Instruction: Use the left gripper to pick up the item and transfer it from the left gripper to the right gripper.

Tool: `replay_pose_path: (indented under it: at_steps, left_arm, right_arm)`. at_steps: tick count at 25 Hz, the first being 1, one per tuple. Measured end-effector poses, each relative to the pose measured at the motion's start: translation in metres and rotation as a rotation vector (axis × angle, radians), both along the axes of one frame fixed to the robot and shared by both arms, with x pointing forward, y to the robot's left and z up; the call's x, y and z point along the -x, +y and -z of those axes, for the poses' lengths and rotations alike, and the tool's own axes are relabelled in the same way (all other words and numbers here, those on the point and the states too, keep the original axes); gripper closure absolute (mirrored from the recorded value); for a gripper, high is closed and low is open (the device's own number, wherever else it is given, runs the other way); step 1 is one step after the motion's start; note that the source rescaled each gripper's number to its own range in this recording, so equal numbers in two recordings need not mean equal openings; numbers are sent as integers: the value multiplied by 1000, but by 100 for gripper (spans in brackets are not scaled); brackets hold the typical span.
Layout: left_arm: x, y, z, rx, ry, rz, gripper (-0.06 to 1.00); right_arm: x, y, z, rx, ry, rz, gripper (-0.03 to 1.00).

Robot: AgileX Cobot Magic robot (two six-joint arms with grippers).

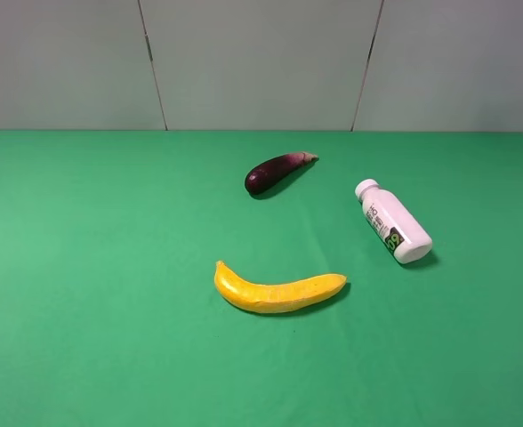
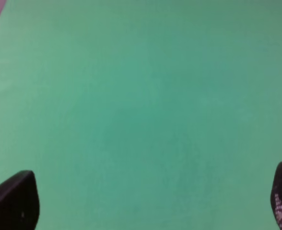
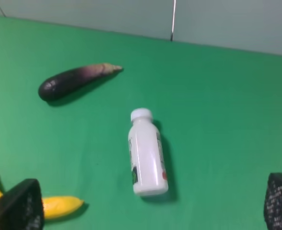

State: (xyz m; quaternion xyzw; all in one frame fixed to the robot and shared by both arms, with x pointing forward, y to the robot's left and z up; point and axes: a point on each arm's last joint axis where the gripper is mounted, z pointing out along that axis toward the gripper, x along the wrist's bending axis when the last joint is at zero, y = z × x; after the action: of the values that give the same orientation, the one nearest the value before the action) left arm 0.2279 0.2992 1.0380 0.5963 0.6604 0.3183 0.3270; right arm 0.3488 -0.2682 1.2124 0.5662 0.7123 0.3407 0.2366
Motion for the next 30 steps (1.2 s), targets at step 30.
replay_pose_path:
  at_steps: [30]
  left_arm:
    - [0,0,0,0,-1,0,2]
  right_arm:
    - [101,-24,160,-87,-176,22,-3]
